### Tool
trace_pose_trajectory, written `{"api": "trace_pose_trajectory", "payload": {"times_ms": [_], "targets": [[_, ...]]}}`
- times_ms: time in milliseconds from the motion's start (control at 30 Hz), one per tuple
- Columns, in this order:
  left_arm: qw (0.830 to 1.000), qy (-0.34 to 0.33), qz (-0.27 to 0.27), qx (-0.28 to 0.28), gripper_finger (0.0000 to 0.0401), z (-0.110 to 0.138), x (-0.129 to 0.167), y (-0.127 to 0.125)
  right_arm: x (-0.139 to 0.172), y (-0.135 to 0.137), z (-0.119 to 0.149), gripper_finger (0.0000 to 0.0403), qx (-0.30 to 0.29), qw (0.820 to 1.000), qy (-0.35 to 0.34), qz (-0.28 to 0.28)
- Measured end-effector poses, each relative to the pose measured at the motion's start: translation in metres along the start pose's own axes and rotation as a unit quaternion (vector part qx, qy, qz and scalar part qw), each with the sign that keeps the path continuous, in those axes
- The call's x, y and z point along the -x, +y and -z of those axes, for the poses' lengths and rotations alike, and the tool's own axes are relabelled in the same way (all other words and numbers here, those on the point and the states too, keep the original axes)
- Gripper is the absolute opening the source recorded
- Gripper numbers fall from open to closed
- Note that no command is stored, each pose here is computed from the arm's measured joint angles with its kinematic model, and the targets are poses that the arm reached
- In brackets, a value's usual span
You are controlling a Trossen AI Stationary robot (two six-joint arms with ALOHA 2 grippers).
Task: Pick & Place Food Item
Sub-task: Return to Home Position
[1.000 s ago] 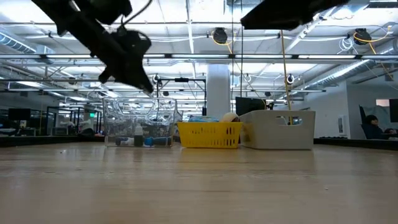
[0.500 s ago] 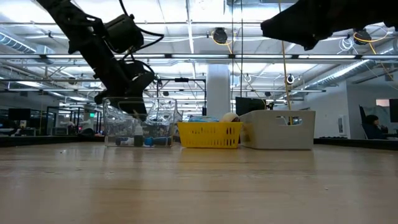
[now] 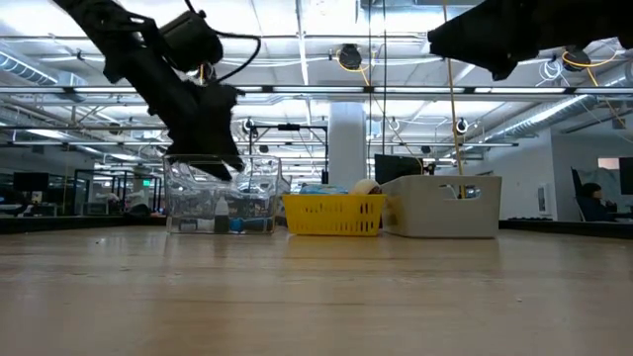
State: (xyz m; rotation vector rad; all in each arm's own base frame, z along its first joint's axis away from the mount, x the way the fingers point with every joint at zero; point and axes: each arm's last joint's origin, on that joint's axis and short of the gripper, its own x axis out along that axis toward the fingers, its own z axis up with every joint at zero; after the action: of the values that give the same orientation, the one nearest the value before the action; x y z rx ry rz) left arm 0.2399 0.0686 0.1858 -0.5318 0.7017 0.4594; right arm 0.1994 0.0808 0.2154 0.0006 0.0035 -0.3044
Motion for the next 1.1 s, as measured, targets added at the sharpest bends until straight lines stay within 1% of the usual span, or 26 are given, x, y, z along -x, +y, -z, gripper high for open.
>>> {"api": "trace_pose_trajectory", "payload": {"times_ms": [167,233,300,400,433,467,533,567,633,700,800,933,1000,1100], "targets": [[0.996,0.003,0.079,-0.032,0.0208,-0.002,0.038,-0.005,0.007,0.000,-0.004,0.0116,0.002,1.000,0.001,-0.011],[0.994,0.002,0.100,-0.052,0.0209,0.001,0.058,-0.006,0.011,-0.001,-0.006,0.0116,0.017,1.000,0.004,-0.017],[0.990,-0.019,0.117,-0.076,0.0209,0.003,0.081,-0.006,0.015,-0.001,-0.009,0.0116,0.032,0.999,0.004,-0.024],[0.985,-0.044,0.129,-0.108,0.0209,0.012,0.114,-0.003,0.022,-0.002,-0.015,0.0116,0.041,0.998,-0.004,-0.036],[0.984,-0.057,0.123,-0.112,0.0209,0.015,0.124,-0.001,0.024,-0.002,-0.017,0.0116,0.046,0.998,-0.009,-0.040],[0.984,-0.074,0.115,-0.112,0.0209,0.018,0.133,0.001,0.027,-0.003,-0.019,0.0116,0.058,0.997,-0.013,-0.043],[0.982,-0.121,0.101,-0.108,0.0209,0.025,0.147,0.005,0.029,-0.005,-0.022,0.0116,0.114,0.992,-0.016,-0.042],[0.980,-0.134,0.096,-0.112,0.0209,0.030,0.149,0.008,0.030,-0.006,-0.020,0.0116,0.132,0.991,-0.006,-0.037],[0.974,-0.146,0.102,-0.139,0.0209,0.043,0.149,0.012,0.031,-0.008,-0.014,0.0116,0.144,0.989,0.023,-0.030],[0.969,-0.148,0.112,-0.160,0.0209,0.059,0.140,0.017,0.032,-0.009,-0.007,0.0116,0.123,0.990,0.052,-0.037],[0.960,-0.180,0.141,-0.163,0.0209,0.075,0.129,0.021,0.034,-0.010,-0.002,0.0116,0.099,0.990,0.076,-0.058],[0.946,-0.204,0.180,-0.174,0.0209,0.093,0.118,0.027,0.036,-0.012,-0.008,0.0116,0.068,0.991,0.068,-0.092],[0.945,-0.208,0.182,-0.176,0.0209,0.099,0.115,0.030,0.039,-0.014,-0.010,0.0116,0.050,0.992,0.066,-0.100],[0.937,-0.231,0.189,-0.180,0.0209,0.103,0.120,0.033,0.043,-0.019,-0.007,0.0116,0.024,0.992,0.061,-0.106]]}}
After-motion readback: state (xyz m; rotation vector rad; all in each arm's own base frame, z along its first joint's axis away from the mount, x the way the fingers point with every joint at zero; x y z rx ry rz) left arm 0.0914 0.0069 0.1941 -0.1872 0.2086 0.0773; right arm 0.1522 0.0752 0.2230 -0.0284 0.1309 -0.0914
